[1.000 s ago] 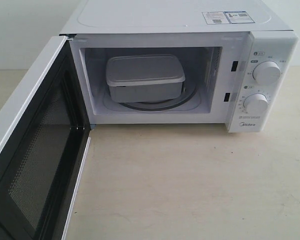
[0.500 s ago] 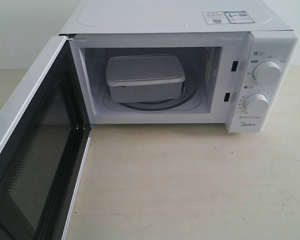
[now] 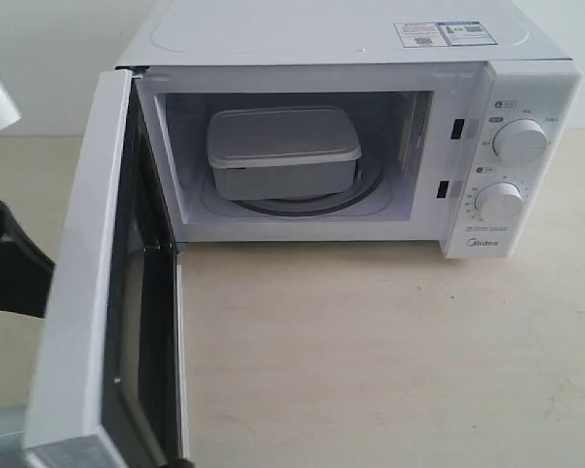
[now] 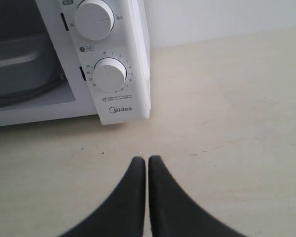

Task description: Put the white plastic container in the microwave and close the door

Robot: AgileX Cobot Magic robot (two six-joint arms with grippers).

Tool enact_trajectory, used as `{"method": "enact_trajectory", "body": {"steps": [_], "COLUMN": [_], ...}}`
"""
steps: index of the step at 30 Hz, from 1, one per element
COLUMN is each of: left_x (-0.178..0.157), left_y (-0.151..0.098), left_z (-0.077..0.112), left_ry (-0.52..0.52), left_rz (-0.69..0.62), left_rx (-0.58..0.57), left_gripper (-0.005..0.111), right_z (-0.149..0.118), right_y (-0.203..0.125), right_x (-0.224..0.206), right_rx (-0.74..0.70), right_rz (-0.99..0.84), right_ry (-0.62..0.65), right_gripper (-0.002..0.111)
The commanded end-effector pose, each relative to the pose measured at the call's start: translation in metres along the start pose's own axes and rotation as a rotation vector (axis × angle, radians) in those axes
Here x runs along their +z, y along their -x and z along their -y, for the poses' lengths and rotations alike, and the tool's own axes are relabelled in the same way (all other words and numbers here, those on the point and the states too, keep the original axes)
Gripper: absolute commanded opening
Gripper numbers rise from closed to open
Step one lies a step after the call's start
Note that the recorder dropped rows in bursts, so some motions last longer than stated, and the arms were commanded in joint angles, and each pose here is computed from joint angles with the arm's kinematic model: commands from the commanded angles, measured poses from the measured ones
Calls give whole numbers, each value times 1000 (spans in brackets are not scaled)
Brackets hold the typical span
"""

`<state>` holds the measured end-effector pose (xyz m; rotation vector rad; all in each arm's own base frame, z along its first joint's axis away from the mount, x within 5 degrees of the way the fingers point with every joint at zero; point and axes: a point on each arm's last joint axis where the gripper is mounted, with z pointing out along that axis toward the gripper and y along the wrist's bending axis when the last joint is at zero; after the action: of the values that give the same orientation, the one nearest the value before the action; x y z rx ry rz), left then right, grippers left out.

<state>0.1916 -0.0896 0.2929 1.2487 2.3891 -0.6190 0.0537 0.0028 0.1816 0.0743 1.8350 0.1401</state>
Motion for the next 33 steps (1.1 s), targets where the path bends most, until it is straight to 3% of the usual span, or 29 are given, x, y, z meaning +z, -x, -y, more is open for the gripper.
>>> {"method": "enact_trajectory", "body": {"steps": [1, 8, 15, 22, 24, 28, 33], "left_x": [15, 35, 20, 13, 14, 16, 16], "left_y": [16, 43, 74, 80, 78, 74, 73], "left_z": [9, 11, 3, 4, 6, 11, 12], "left_ry": [-16, 63, 183, 190, 167, 108, 92], "left_rz": [61, 202, 357, 377, 360, 317, 307], "left_rx": [48, 99, 158, 178, 181, 189, 182], "left_gripper": [4, 4, 4, 4, 4, 4, 4], "right_z": [0, 0, 0, 0, -1, -6, -7], "right_y": [1, 1, 1, 1, 10, 32, 43], "right_x": [0, 0, 0, 0, -1, -7, -11], "right_rx": [-4, -4, -4, -17, -98, -9, -9], "right_rz": [9, 9, 9, 12, 110, 367, 491], "right_ry": [-3, -3, -3, -4, 1, 60, 81], "right_gripper": [0, 0, 0, 0, 0, 0, 0]}}
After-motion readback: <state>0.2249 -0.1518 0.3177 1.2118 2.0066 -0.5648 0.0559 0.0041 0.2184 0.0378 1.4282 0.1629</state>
